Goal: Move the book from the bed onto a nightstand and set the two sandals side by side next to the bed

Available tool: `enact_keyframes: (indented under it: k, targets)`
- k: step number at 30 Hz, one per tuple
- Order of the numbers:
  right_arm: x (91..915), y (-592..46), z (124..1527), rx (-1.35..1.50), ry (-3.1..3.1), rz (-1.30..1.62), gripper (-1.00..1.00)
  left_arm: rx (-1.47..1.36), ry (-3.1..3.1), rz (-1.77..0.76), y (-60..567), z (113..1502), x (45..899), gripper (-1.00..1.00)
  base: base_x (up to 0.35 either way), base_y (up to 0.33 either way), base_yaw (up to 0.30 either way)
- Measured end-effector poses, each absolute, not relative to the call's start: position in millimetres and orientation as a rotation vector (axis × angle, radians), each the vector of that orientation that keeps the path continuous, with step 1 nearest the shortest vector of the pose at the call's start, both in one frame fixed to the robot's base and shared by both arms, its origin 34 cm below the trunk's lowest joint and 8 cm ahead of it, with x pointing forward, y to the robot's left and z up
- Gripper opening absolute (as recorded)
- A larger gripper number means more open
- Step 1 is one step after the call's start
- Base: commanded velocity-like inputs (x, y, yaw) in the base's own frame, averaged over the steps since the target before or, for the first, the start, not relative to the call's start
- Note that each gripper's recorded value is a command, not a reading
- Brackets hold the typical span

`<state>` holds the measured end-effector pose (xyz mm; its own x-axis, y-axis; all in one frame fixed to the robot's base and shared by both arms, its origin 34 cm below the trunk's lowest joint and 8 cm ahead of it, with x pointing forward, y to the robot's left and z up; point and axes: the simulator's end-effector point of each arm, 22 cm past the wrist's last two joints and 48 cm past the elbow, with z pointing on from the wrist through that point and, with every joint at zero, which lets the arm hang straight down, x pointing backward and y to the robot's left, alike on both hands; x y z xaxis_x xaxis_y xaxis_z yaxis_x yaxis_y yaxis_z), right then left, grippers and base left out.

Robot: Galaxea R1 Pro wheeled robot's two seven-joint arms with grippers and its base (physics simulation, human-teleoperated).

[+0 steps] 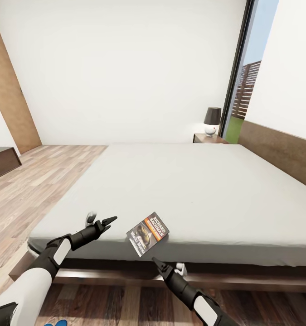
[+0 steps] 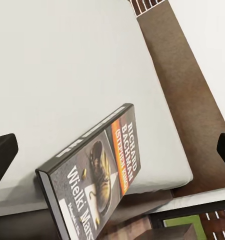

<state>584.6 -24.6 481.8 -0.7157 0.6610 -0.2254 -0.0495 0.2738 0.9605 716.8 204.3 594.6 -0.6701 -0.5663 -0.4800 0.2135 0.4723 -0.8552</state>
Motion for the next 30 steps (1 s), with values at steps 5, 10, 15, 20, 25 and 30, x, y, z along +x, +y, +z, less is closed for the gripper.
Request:
enact_keyframes:
  k: [5,10,15,20,25,30]
  targets:
    - [584.4,-21.8,476.2,0.565,1.96,1.469,1.0,-0.294,1.944,-1.272,204.3,594.4,716.8,1.0,0.0,0.0,0.0]
    - [583.9,-19.8,476.9,0.566,1.964,1.477,1.0,-0.294,1.945,-1.272,204.3,594.4,716.8,1.0,0.0,0.0,0.0]
    - [584.4,-19.2,478.3,0.563,1.962,1.481,1.0,-0.294,1.945,-1.271,204.3,594.3,716.8,1.0,0.0,0.0,0.0]
    - [584.5,-19.0,478.8,0.559,1.962,1.482,1.0,-0.294,1.945,-1.271,204.3,594.3,716.8,1.0,0.0,0.0,0.0]
    - [585.0,-19.0,479.3,0.559,1.96,1.482,1.0,-0.294,1.945,-1.271,204.4,594.3,716.8,1.0,0.0,0.0,0.0]
    - [585.7,-19.2,480.0,0.558,1.959,1.482,1.0,-0.293,1.945,-1.271,204.3,594.5,716.8,1.0,0.086,0.064,0.0]
